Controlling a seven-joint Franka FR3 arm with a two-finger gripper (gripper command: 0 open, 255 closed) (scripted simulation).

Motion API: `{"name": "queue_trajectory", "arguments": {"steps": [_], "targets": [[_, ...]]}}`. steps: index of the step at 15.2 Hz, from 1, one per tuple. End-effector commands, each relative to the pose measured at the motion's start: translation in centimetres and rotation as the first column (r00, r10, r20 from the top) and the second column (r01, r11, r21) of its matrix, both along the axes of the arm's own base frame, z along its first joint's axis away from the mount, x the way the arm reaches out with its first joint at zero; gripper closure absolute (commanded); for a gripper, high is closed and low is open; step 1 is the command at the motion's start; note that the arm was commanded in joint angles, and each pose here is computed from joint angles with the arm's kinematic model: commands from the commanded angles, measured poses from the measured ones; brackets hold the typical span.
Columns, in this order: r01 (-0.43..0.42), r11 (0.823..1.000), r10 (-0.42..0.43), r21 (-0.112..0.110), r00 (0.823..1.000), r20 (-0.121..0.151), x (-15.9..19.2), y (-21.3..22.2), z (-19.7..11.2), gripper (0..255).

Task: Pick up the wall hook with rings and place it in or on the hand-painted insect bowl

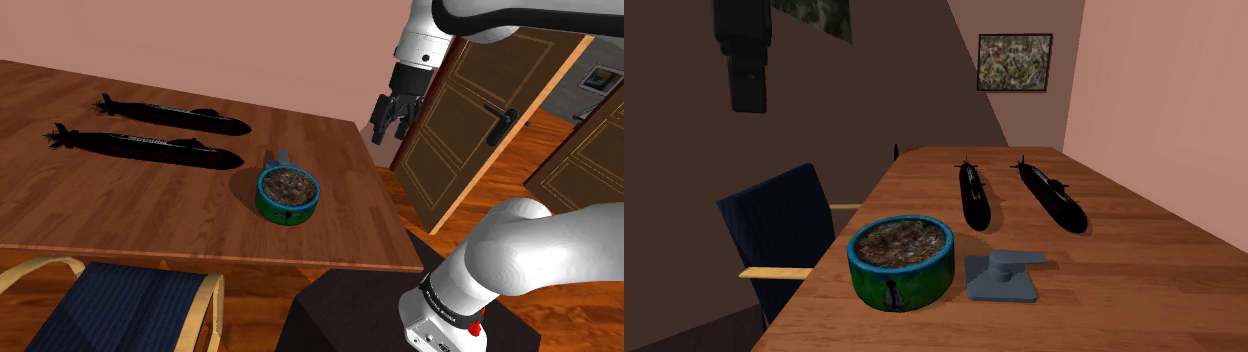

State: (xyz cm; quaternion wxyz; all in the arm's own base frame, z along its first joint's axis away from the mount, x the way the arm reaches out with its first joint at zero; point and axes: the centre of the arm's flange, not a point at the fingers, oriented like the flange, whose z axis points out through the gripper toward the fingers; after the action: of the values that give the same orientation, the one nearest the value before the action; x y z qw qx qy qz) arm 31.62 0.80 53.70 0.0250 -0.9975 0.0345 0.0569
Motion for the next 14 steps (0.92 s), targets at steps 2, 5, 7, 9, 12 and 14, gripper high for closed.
{"name": "queue_trajectory", "arguments": {"steps": [2,5,7,9,12,14], "targets": [[0.001,1.000,-0.001,-0.002,1.000,0.003,1.0,0.0,-0.8,0],[0.005,1.000,-0.005,-0.008,1.000,0.012,3.9,0.1,-3.4,0],[0.008,1.000,-0.008,-0.013,1.000,0.017,5.8,0.2,-5.0,0],[0.011,1.000,-0.011,-0.017,1.000,0.023,7.7,0.2,-6.7,0],[0.015,1.000,-0.014,-0.023,0.999,0.032,10.7,0.2,-9.2,0],[0.018,0.999,-0.017,-0.027,0.999,0.038,12.7,0.2,-10.8,0]]}}
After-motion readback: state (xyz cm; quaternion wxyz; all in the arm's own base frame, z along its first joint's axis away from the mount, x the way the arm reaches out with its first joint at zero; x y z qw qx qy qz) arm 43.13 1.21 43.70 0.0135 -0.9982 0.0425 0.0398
